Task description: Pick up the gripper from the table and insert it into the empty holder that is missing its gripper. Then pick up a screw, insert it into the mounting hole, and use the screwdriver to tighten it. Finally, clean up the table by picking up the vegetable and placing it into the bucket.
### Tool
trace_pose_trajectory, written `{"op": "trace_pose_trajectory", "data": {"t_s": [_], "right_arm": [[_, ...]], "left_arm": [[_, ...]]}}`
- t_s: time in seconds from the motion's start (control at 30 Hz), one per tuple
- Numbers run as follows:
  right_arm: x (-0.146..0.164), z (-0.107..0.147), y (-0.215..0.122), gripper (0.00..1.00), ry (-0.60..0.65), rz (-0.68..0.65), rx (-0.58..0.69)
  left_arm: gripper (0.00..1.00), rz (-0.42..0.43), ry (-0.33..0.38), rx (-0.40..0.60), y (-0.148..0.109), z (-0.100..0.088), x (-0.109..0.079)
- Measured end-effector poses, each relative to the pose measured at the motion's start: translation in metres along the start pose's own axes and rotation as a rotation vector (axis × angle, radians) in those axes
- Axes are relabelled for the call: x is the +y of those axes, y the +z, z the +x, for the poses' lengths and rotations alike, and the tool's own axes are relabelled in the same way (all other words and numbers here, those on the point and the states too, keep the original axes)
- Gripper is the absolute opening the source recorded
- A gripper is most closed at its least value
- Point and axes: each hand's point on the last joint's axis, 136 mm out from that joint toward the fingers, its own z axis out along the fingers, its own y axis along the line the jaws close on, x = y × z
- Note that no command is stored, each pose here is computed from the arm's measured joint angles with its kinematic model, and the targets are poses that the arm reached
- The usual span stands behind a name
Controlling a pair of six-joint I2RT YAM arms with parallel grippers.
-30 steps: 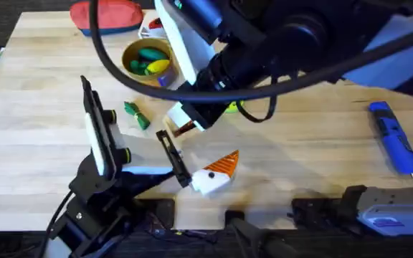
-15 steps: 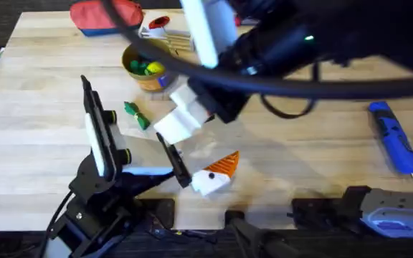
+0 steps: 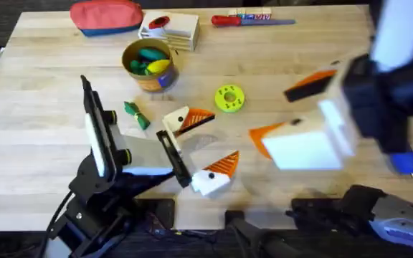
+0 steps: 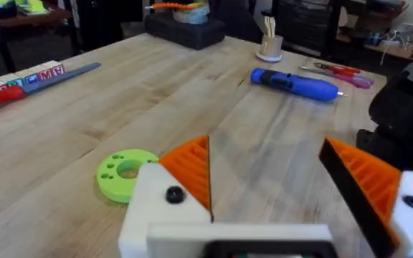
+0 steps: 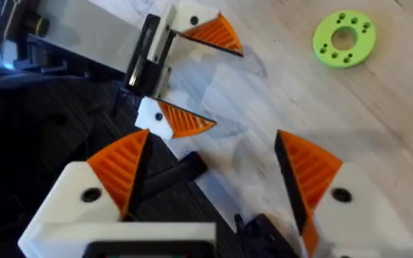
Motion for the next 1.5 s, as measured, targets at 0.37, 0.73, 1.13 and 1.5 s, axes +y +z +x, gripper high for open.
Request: {"op": "trace_pose_trajectory", "data": {"t_s": [0.37,0.73,1.13,1.5], "right_arm": [[0.004,0.036,-0.027,0.991,0.003,-0.011,-0.033],[-0.004,0.077,-0.022,0.992,0.122,-0.005,-0.040],[-0.128,0.128,-0.009,0.992,0.564,0.621,-0.110],[-0.238,0.139,-0.045,0.992,0.835,1.012,-0.098]], "left_arm": [[0.239,0.001,0.007,0.000,0.000,0.000,0.000],[0.006,0.001,0.008,0.000,0.000,0.000,0.000],[0.006,0.001,0.008,0.000,0.000,0.000,0.000],[0.006,0.001,0.008,-0.001,0.000,0.000,0.000]]}}
